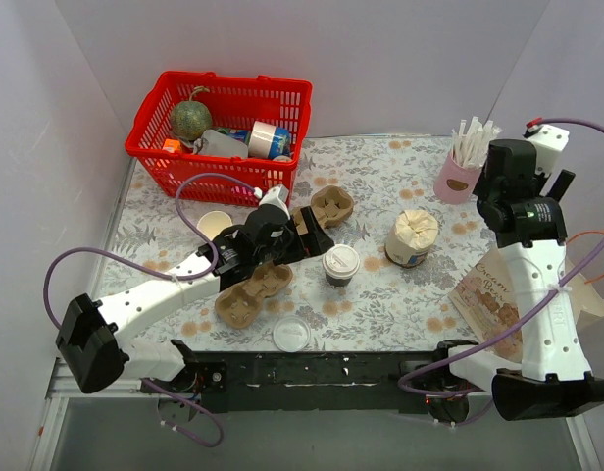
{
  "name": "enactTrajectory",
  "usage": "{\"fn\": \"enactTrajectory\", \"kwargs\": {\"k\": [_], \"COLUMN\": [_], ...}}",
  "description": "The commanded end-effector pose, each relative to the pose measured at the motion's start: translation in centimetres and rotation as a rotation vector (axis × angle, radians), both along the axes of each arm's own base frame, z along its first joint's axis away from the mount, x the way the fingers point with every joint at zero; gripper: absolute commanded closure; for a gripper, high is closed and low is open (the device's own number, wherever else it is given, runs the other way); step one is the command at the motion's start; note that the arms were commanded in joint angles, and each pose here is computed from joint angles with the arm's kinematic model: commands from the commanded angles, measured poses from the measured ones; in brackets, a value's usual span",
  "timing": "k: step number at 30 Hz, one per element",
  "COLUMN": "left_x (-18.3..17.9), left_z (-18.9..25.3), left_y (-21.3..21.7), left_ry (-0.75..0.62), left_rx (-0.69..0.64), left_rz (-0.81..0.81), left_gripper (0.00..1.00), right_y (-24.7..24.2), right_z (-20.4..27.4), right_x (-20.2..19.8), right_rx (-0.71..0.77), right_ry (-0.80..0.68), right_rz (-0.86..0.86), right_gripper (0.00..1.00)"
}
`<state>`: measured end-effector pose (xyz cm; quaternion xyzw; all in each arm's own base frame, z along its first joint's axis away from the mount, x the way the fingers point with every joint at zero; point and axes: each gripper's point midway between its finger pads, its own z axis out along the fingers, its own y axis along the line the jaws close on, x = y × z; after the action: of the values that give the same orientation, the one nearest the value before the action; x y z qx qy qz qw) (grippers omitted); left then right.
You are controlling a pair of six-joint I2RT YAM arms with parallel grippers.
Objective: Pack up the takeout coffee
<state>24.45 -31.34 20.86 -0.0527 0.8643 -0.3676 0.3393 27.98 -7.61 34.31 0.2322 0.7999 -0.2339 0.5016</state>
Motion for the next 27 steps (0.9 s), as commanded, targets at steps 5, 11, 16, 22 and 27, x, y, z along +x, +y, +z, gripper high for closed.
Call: {"fn": "enactTrajectory", "kwargs": {"k": [5, 11, 16, 22, 27], "left_x": [-0.1, -0.2, -0.3, -0.5, -0.6], "left_z": [0.0, -0.7, -1.6, -2.3, -2.3], "left_y": [-0.2, -0.2, -0.2, -0.2, 0.1], "left_ry": [0.004, 0.023, 0.045, 0.067, 0.071], "left_rx": [0.032, 0.048, 0.074, 0.082, 0.085], "left_rz": [-0.023, -0.026, -0.038, -0.034, -0.024], "left_gripper": [0.02, 0.02, 0.02, 0.02, 0.02], "right_y": [-3.3, -5.3, -5.1, -3.3, -2.5], "right_z": [0.7, 0.3, -1.2, -4.6, -7.2], "right_x": [-1.4, -2.5, -3.7, -4.3, -4.4], "right_rx": [-0.005, 0.024, 0.084, 0.192, 0.234], "right_ry": [-0.029, -0.023, -0.014, 0.014, 0.054], "right_rz": [-0.089, -0.172, -0.173, -0.124, -0.099], "right_gripper": [0.05, 0.05, 0.07, 0.13, 0.23]}}
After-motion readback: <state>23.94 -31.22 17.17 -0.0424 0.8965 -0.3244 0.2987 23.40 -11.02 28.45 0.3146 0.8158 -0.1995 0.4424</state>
